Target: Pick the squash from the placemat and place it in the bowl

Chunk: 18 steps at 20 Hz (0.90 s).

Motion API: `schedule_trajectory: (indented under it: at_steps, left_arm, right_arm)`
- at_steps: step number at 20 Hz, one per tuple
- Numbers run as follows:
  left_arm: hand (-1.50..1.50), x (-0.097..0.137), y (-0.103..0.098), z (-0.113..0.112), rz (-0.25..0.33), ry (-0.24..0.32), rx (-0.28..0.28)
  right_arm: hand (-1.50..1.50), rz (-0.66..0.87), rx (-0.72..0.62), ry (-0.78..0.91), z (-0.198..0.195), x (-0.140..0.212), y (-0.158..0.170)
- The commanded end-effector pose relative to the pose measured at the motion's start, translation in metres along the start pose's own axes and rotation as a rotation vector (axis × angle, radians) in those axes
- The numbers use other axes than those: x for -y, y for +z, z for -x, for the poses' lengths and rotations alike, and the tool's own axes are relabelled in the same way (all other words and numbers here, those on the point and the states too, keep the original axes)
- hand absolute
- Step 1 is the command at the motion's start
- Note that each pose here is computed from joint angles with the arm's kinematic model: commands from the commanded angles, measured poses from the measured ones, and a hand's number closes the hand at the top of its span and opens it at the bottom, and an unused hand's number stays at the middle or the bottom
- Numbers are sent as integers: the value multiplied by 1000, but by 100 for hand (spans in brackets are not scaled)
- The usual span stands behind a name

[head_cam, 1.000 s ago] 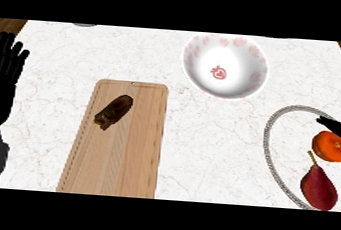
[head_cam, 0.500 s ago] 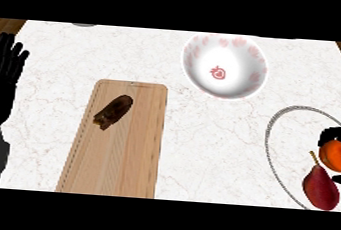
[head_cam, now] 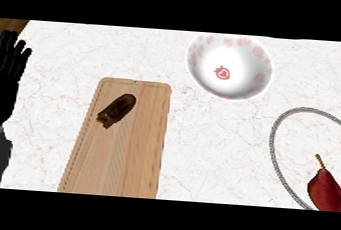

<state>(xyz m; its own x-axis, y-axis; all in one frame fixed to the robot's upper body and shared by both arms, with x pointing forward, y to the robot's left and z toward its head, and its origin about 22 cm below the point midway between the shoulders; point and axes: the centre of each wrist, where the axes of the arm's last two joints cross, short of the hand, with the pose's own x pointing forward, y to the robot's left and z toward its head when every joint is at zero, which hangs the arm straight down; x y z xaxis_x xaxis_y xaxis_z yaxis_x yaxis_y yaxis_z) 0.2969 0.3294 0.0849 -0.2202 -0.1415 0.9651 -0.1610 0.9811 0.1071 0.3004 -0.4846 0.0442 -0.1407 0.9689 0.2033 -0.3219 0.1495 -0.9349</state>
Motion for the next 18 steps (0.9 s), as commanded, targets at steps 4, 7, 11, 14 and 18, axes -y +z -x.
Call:
schedule_trajectory:
  at_steps: [4, 7, 11, 14, 18]
  left_arm:
    - [0, 19, -17, -8, 38, 28, 23]
    - [0, 24, -10, -8, 44, 21, 21]
    - [0, 18, -2, -7, 44, 12, 20]
    - [0, 12, -12, -12, 39, 9, 15]
    - [0, 13, -9, 1, 35, 17, -8]
  right_arm:
    - [150, 29, -165, 33, 38, 80, 28]
    - [150, 136, -189, 80, 41, 89, 31]
    - [150, 259, -180, 60, 52, 131, 57]
    - [150, 285, -61, 1, 43, 158, 52]
    - [150, 406, 82, -43, 35, 169, 42]
